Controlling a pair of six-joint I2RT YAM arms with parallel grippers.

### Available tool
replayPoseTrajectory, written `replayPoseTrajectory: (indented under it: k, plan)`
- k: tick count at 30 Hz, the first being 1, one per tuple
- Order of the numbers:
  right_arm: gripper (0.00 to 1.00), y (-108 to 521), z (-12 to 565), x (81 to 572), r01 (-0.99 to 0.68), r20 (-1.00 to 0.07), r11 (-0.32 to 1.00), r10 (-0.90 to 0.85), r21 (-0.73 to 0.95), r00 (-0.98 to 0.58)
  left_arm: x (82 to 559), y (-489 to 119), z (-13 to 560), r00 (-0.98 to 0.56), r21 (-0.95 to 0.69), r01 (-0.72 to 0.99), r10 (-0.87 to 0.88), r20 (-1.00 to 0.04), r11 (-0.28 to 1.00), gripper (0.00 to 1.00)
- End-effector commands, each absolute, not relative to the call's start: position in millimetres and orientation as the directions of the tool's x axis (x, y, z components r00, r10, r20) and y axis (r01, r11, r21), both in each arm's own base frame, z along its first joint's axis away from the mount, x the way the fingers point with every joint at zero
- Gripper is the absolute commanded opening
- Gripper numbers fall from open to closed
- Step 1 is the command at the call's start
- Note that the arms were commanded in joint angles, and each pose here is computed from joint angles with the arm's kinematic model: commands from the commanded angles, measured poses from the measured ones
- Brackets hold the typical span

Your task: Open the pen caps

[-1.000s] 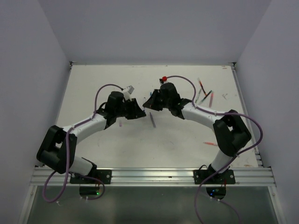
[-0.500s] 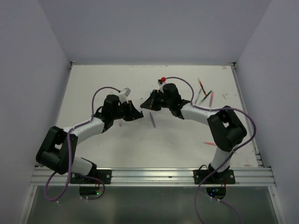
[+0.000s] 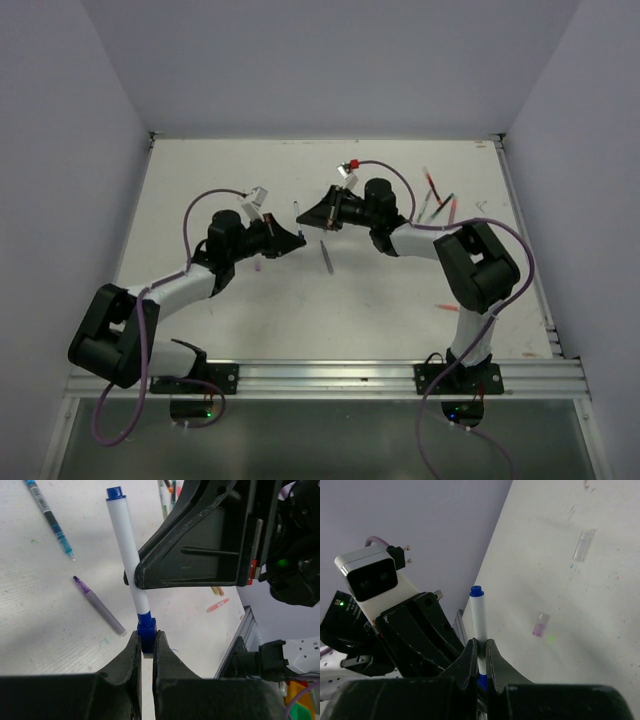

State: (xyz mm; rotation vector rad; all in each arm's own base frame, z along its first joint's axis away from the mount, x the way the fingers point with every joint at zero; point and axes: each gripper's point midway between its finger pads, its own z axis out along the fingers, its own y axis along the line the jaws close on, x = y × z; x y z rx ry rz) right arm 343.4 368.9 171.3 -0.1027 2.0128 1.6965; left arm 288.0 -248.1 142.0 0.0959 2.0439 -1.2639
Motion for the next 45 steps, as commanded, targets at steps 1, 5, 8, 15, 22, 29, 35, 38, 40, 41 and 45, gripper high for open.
replayPoseTrajectory:
  k: [1, 5, 8, 15, 22, 29, 35, 38, 40, 41, 45]
  plan:
    - [0.00, 375.4, 235.4, 376.8, -0.510, -0.563, 0.239, 0.372, 0.826, -0.738, 236.9, -280.7, 159.1, -0.766, -0.745, 0.584, -0.082, -0.637, 0.323, 0.00]
    - [0.00, 338.7, 185.2, 394.9, -0.313, -0.629, 0.668, 0.300, 0.676, -0.717, 274.5, -217.3, 89.4, -0.838, -0.541, 0.218, -0.128, -0.530, 0.812, 0.00]
    - [0.00, 322.7, 190.3, 403.0, -0.257, -0.718, 0.803, 0.276, 0.538, -0.639, 297.3, -186.5, 89.8, -0.798, -0.406, 0.073, -0.191, -0.571, 0.911, 0.00]
    - [0.00, 301.3, 166.1, 406.6, -0.139, -0.725, 0.919, 0.191, 0.369, -0.662, 316.8, -164.4, 119.4, -0.711, -0.329, 0.007, -0.227, -0.665, 0.944, 0.00]
    - [0.00, 277.4, 125.6, 428.3, -0.117, -0.641, 0.948, 0.106, 0.295, -0.760, 368.5, -160.9, 133.9, -0.720, -0.167, -0.050, -0.152, -0.677, 0.985, 0.00]
    - [0.00, 256.8, 86.4, 443.6, -0.109, -0.579, 0.956, 0.074, 0.274, -0.812, 402.1, -151.5, 97.7, -0.772, -0.078, -0.133, -0.153, -0.618, 0.988, 0.00]
    - [0.00, 261.7, 70.4, 458.0, -0.139, -0.546, 0.949, 0.040, 0.283, -0.837, 415.5, -153.1, 78.1, -0.775, -0.068, -0.166, -0.173, -0.608, 0.984, 0.00]
    - [0.00, 268.2, 64.1, 461.9, -0.146, -0.537, 0.943, 0.041, 0.301, -0.842, 418.6, -151.0, 69.8, -0.779, -0.047, -0.177, -0.169, -0.604, 0.983, 0.00]
    - [0.00, 271.0, 58.8, 464.1, -0.144, -0.530, 0.941, 0.043, 0.307, -0.847, 421.0, -149.8, 65.6, -0.780, -0.034, -0.185, -0.168, -0.603, 0.982, 0.02]
    - [0.00, 271.4, 57.1, 464.6, -0.141, -0.527, 0.941, 0.046, 0.308, -0.849, 421.5, -149.4, 61.3, -0.785, -0.026, -0.187, -0.165, -0.597, 0.982, 0.04]
    - [0.00, 276.3, 51.5, 468.1, -0.140, -0.520, 0.936, 0.053, 0.323, -0.852, 425.5, -143.4, 56.1, -0.787, 0.019, -0.207, -0.155, -0.597, 0.978, 0.12]
